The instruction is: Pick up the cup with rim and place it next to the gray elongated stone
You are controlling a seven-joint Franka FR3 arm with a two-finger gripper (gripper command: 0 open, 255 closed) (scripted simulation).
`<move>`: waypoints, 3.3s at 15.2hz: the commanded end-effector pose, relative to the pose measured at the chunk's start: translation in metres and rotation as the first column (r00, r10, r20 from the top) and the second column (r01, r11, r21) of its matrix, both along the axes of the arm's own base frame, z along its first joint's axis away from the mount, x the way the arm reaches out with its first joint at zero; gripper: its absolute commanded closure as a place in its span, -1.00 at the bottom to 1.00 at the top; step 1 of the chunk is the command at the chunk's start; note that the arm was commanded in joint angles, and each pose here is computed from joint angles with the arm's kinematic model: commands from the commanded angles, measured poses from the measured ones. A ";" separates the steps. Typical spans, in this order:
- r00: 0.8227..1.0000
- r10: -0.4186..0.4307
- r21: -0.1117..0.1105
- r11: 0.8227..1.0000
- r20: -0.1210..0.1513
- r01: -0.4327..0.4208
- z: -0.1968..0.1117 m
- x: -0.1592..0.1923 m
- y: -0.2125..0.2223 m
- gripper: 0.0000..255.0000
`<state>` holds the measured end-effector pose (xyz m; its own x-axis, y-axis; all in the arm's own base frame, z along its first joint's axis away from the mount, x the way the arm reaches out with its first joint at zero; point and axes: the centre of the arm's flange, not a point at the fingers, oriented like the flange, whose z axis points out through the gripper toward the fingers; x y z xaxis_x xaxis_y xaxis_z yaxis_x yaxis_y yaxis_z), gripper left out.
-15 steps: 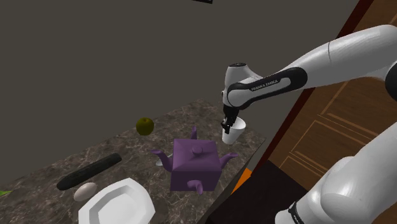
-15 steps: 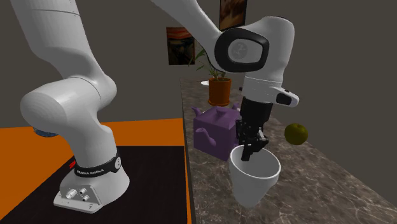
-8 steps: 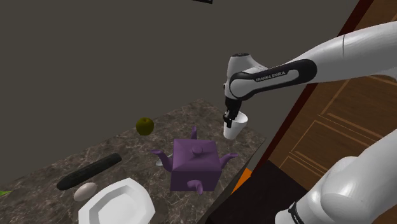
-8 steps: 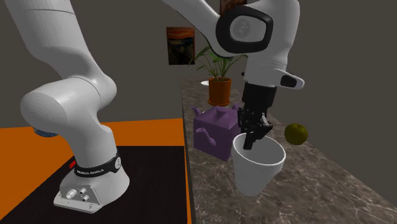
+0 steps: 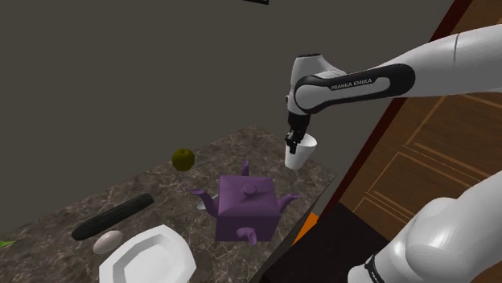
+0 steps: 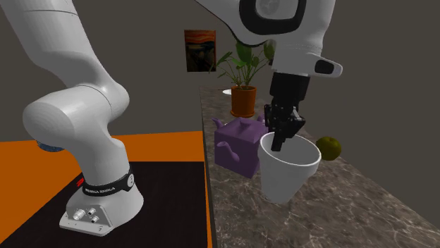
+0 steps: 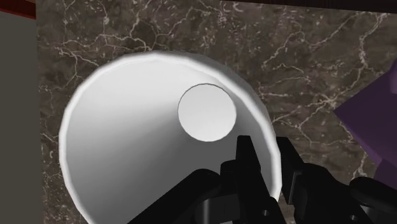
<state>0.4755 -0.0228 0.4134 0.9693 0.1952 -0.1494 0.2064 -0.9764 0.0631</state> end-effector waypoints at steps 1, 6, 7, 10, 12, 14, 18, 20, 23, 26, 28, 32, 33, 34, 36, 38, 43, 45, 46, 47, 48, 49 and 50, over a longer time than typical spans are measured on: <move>1.000 0.000 0.000 1.000 0.000 0.000 0.011 0.000 0.000 1.00; 1.000 0.000 0.000 1.000 0.000 0.000 0.038 0.000 0.000 1.00; 1.000 0.000 0.000 1.000 0.000 0.000 0.043 0.000 0.000 1.00; 1.000 0.000 0.000 1.000 0.000 0.000 0.059 0.000 0.000 1.00; 1.000 0.000 0.000 1.000 0.000 0.000 0.070 0.000 0.000 1.00; 1.000 0.000 0.000 1.000 0.000 0.000 0.070 0.004 0.013 1.00; 1.000 0.000 0.000 1.000 0.000 0.000 0.071 0.020 0.063 1.00; 1.000 0.000 0.000 1.000 0.000 0.000 0.071 0.027 0.088 1.00; 1.000 0.000 0.000 1.000 0.000 0.000 0.071 0.039 0.126 1.00; 1.000 0.000 0.000 1.000 0.000 0.000 0.071 0.050 0.164 1.00; 1.000 0.000 0.000 1.000 0.000 0.000 0.071 0.058 0.189 1.00; 1.000 0.000 0.000 1.000 0.000 0.000 0.071 0.073 0.240 1.00; 1.000 0.000 0.000 1.000 0.000 0.000 0.072 0.077 0.253 1.00; 1.000 0.000 0.000 1.000 0.000 0.000 0.072 0.081 0.265 1.00; 1.000 0.000 0.000 1.000 0.000 0.000 0.072 0.089 0.290 1.00; 1.000 0.000 0.000 1.000 0.000 0.000 0.072 0.097 0.316 1.00; 1.000 0.000 0.000 1.000 0.000 0.000 0.072 0.116 0.379 1.00; 1.000 0.000 0.000 1.000 0.000 0.000 0.072 0.123 0.404 1.00; 1.000 0.000 0.000 1.000 0.000 0.000 0.072 0.127 0.417 1.00; 1.000 0.000 0.000 1.000 0.000 0.000 0.072 0.131 0.430 1.00; 1.000 0.000 0.000 1.000 0.000 0.000 0.067 0.131 0.430 1.00; 1.000 0.000 0.000 1.000 0.000 0.000 0.062 0.131 0.430 1.00; 1.000 0.000 0.000 1.000 0.000 0.000 0.057 0.131 0.430 1.00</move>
<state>0.6059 0.4055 0.4738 0.9690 0.1960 -0.1506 0.2074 -0.9762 0.0633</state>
